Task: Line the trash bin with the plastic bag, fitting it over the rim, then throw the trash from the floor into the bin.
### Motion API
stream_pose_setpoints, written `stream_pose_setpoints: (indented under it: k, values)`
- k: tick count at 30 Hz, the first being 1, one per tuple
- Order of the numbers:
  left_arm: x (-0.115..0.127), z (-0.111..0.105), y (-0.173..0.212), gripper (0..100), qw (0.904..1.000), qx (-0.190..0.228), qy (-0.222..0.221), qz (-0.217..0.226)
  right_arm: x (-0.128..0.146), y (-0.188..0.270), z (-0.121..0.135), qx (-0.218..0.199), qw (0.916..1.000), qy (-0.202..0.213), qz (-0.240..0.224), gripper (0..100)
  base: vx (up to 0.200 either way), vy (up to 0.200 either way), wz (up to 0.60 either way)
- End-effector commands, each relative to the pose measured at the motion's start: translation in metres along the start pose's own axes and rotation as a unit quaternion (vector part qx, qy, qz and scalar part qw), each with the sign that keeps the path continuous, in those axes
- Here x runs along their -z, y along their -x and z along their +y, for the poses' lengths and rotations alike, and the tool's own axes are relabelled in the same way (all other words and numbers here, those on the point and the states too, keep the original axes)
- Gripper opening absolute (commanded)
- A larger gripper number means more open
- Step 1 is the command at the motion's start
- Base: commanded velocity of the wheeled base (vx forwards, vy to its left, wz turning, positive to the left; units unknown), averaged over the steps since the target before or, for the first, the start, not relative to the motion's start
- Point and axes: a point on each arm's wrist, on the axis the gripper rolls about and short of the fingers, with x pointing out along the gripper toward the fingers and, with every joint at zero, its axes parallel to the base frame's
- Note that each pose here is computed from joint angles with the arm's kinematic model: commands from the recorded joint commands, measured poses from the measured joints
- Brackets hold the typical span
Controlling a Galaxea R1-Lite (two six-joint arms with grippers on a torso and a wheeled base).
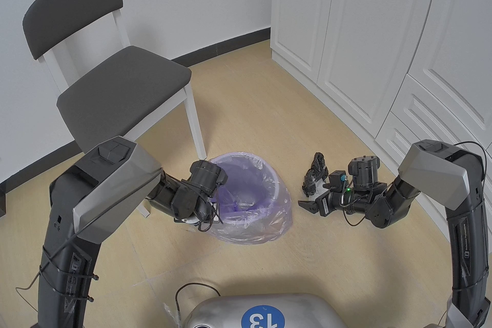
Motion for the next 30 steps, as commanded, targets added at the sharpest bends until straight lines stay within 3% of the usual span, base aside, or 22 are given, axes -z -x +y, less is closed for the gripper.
stream_pose_setpoints:
  k: [1, 12, 18, 30]
  values:
    - [0.006, 0.008, -0.008, 0, 0.9999, 0.001, -0.002, 0.014, 0.001, -0.001, -0.001, 0.0, 1.0, 0.0, 0.001, 100, 0.0, 0.0, 0.0]
    - [0.0, 0.009, -0.043, 0, 0.9995, 0.025, 0.012, -0.016, 0.005, -0.004, -0.004, 0.003, 1.0, -0.003, 0.004, 100, 0.0, 0.0, 0.0]
    - [-0.012, 0.015, -0.057, 0, 0.9963, 0.071, 0.032, -0.035, 0.009, -0.009, -0.006, 0.003, 0.9999, -0.005, 0.01, 100, 0.0, 0.0, 0.0]
    - [-0.016, 0.026, -0.056, 0, 0.9957, 0.073, 0.041, -0.039, 0.008, -0.011, -0.007, 0.003, 0.9999, -0.005, 0.009, 100, 0.0, 0.0, 0.0]
